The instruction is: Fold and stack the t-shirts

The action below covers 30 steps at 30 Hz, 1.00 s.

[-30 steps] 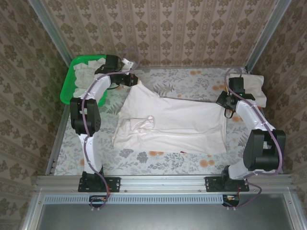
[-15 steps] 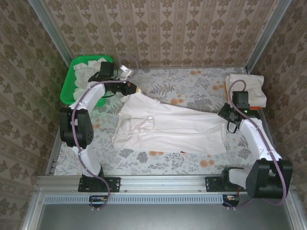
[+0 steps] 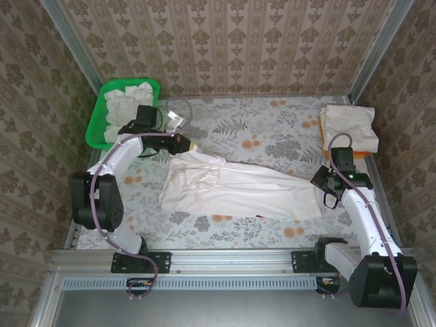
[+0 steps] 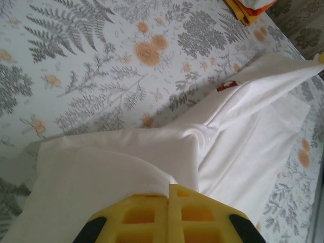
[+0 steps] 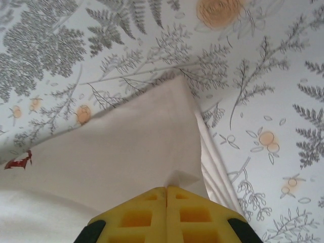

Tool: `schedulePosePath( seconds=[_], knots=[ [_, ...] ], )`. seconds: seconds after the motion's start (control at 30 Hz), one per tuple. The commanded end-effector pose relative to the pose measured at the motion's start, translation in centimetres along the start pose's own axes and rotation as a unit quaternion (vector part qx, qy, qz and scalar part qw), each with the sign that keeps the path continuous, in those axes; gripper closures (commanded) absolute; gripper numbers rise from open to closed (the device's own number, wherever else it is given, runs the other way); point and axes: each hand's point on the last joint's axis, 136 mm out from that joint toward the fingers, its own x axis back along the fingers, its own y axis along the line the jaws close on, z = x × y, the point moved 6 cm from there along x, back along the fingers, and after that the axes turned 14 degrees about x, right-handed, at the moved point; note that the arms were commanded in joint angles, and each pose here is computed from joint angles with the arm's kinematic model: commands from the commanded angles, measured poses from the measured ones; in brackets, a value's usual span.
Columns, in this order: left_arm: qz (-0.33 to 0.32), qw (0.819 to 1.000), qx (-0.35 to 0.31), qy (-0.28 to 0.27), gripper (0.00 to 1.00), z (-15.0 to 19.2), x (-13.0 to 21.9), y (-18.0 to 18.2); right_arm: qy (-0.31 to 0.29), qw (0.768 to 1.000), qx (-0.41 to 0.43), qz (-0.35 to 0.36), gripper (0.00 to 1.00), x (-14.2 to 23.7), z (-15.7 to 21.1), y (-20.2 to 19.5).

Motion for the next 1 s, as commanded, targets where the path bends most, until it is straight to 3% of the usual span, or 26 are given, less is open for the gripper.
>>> schedulePosePath(
  seconds=[0.0,0.53,0.97],
  knots=[
    [0.001,1.000,-0.008,-0.027,1.00,0.2,1.7,-1.5,0.030,0.999,-0.021,0.025,1.00,-0.5,1.3,-0.8],
    [-0.020,0.998,0.041,-0.046,1.00,5.8,3.2,-2.9,0.070,0.997,-0.019,0.020,1.00,-1.8,2.4,-0.7],
    [-0.045,0.984,0.168,-0.043,1.00,9.8,3.3,-1.0,0.127,0.991,-0.022,0.036,1.00,-3.8,4.3,-1.1]
  ],
)
